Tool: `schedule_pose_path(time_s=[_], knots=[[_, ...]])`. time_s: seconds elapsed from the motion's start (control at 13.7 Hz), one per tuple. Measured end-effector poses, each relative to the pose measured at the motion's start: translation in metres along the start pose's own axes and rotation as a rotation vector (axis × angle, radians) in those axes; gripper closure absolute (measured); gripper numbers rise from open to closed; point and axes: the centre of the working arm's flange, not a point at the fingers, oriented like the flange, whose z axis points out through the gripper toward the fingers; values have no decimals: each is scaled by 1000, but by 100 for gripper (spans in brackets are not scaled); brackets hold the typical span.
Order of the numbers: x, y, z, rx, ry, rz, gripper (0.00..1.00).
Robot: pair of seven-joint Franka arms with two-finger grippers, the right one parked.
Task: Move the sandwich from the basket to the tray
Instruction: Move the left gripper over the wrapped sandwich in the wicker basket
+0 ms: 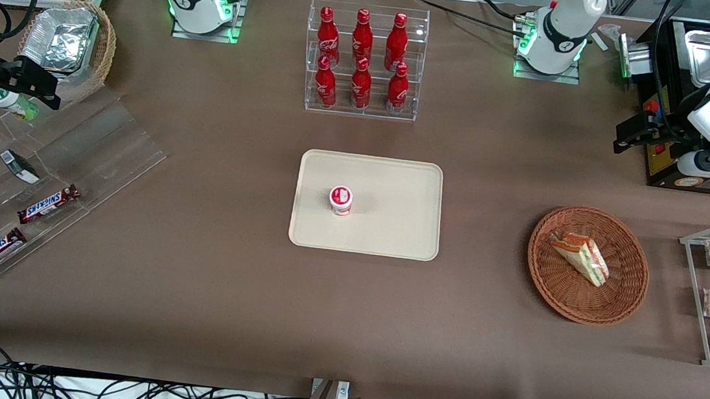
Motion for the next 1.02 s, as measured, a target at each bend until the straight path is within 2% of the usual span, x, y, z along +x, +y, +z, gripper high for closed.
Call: schedule_pose_path(time_s=[0.58, 0.8, 1.02], knots=[[9, -6, 19, 5, -49, -17, 0], [36, -18, 47, 32, -33, -70, 0], [66, -43, 84, 36, -24, -125, 0]])
